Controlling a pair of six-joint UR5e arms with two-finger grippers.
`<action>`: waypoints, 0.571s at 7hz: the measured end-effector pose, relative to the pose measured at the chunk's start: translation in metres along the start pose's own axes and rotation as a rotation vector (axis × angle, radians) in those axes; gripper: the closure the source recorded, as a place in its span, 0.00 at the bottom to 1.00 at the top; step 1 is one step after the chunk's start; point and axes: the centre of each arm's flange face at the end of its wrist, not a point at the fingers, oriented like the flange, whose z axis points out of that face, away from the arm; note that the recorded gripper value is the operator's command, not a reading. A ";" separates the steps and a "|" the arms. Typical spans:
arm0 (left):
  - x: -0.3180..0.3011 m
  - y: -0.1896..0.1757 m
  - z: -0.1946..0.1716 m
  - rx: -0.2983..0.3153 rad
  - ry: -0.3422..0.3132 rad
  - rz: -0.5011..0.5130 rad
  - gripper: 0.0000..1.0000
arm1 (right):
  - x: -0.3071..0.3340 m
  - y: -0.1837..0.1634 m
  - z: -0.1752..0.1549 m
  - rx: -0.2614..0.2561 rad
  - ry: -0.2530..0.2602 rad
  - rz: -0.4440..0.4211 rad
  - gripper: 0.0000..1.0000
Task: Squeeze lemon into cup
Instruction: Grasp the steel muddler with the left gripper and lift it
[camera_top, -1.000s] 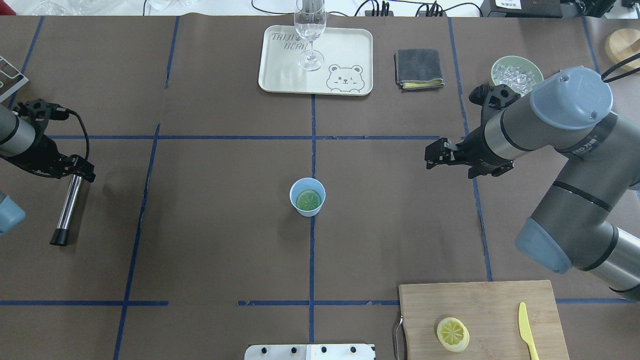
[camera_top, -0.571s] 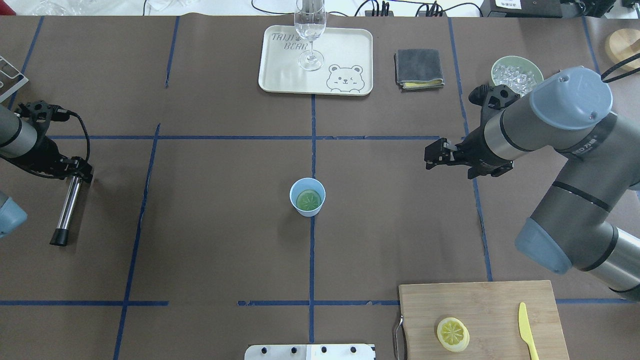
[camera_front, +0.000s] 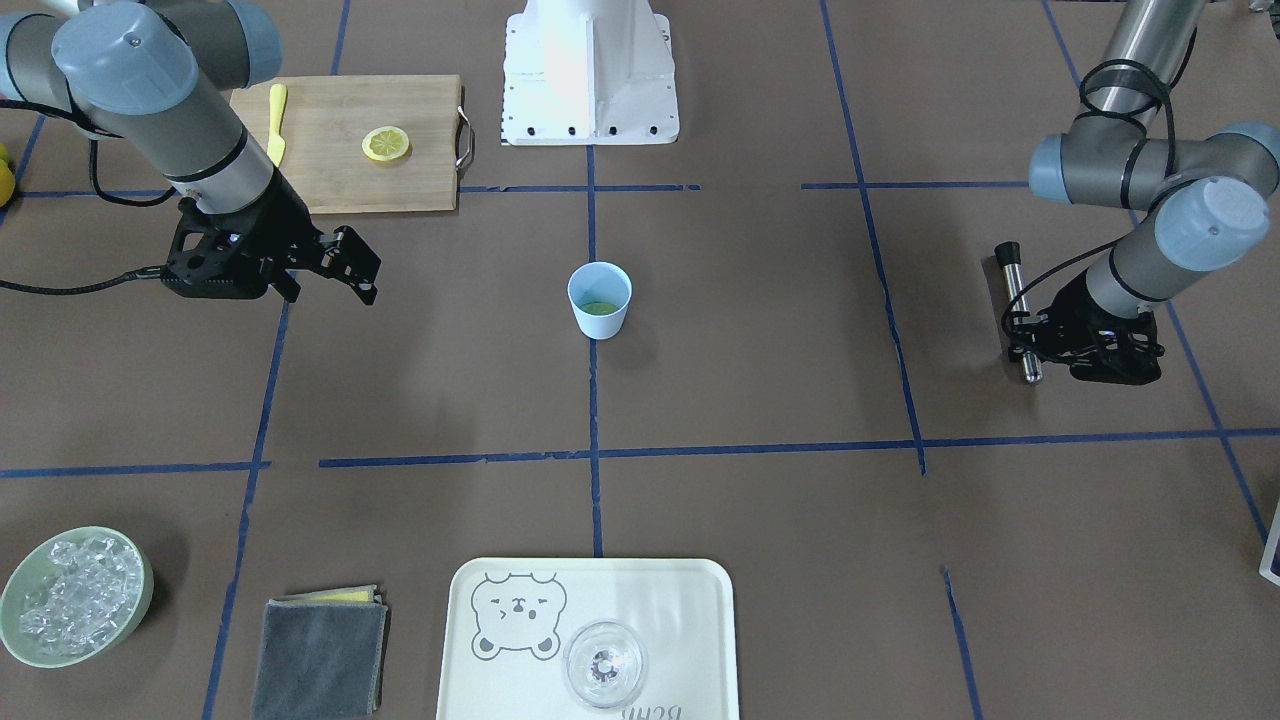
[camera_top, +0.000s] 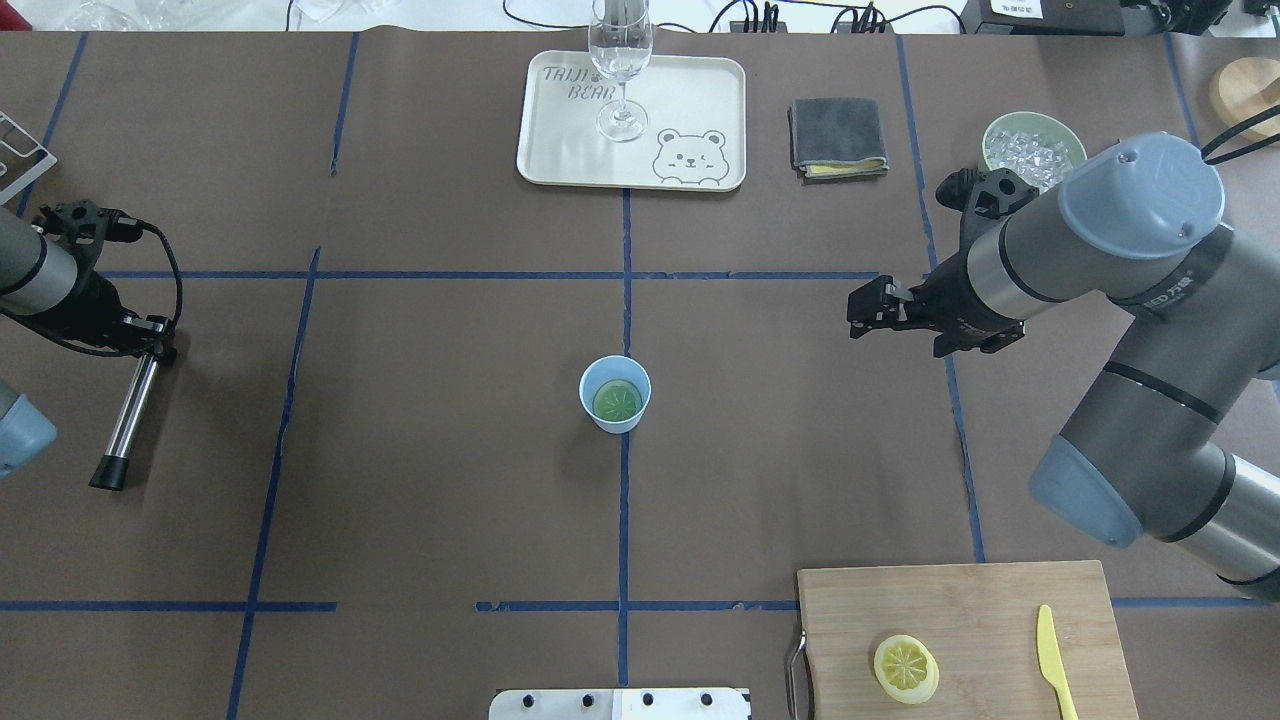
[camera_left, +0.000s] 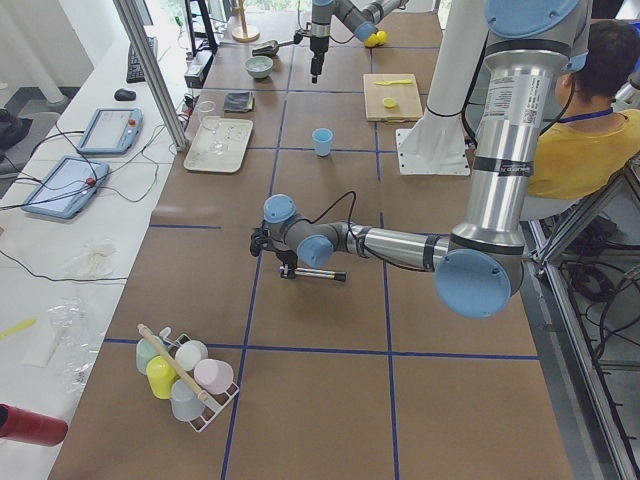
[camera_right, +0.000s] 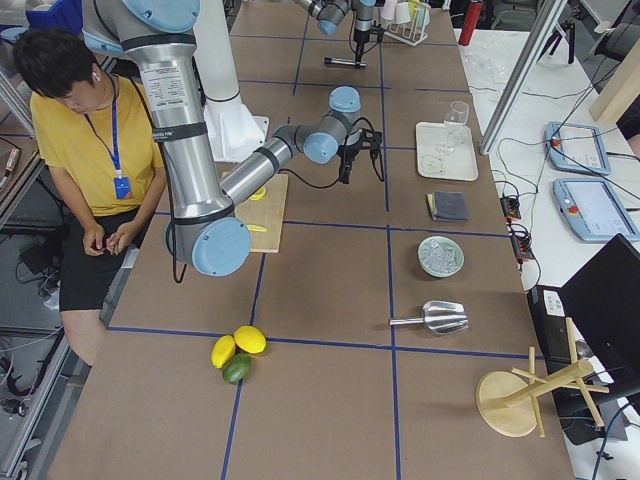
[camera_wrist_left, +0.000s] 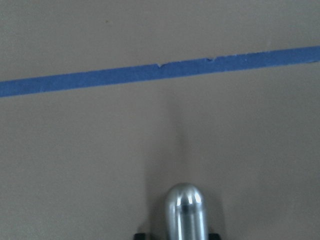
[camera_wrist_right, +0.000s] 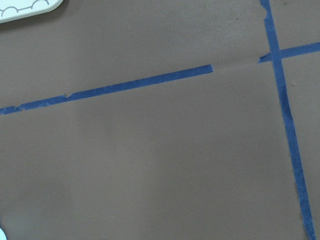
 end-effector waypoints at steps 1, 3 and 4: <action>0.014 0.000 -0.014 0.024 0.018 0.029 1.00 | 0.000 0.000 -0.001 0.002 -0.011 -0.002 0.00; 0.072 0.000 -0.072 0.121 0.095 0.129 1.00 | 0.001 0.001 -0.001 0.003 -0.017 -0.005 0.00; 0.108 0.000 -0.104 0.174 0.143 0.190 1.00 | 0.002 0.002 -0.001 0.003 -0.015 -0.007 0.00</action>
